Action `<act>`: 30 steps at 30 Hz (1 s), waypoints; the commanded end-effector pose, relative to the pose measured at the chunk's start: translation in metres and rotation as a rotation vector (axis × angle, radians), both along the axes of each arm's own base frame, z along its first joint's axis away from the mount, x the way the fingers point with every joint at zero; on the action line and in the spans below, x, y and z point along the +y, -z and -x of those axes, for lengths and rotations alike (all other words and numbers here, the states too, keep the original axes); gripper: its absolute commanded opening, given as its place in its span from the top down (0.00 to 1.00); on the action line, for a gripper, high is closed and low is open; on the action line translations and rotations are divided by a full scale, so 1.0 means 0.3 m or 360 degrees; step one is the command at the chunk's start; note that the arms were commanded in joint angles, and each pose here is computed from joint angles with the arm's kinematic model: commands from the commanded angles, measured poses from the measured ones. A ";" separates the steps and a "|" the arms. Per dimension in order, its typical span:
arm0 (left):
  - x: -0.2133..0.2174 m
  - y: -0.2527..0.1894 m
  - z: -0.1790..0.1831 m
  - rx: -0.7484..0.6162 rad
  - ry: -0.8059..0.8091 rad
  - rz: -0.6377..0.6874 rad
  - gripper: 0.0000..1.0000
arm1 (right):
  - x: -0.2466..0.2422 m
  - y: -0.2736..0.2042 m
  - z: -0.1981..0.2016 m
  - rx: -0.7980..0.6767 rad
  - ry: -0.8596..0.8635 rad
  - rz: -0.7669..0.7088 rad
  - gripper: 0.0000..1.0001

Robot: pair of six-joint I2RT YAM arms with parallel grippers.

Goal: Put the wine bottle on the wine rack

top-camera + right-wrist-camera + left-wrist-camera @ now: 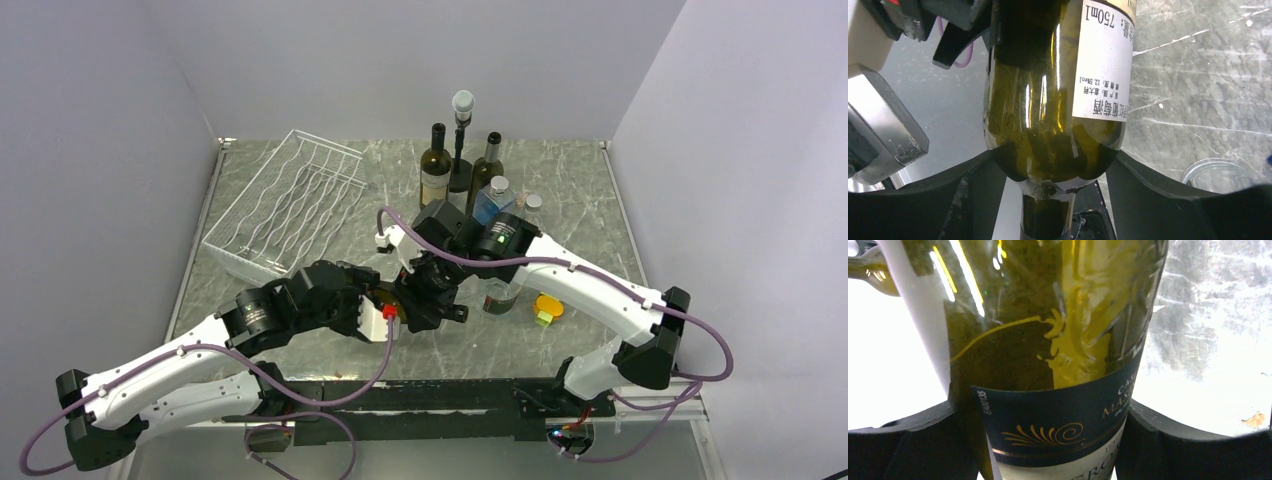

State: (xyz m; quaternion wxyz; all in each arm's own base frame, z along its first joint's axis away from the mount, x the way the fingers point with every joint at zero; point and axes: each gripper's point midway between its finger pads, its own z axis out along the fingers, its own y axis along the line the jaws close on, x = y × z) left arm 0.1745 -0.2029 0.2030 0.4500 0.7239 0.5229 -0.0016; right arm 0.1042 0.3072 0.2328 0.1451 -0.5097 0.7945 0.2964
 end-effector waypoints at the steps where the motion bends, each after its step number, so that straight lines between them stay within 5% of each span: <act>1: -0.033 -0.169 -0.042 -0.0197 -0.0033 0.0231 0.99 | -0.009 0.032 0.010 -0.0002 -0.0030 0.0068 0.30; 15: -0.013 -0.182 -0.049 -0.0232 -0.0099 0.0304 0.99 | -0.022 0.067 0.041 0.0023 -0.0061 0.0104 0.39; 24: -0.015 -0.189 -0.050 -0.0231 -0.0110 0.0337 0.99 | -0.021 0.095 0.012 -0.0036 -0.0008 0.0172 0.89; 30: -0.020 -0.212 -0.041 -0.0228 -0.0098 0.0391 0.99 | 0.000 0.099 0.007 -0.0023 0.0011 0.0155 0.73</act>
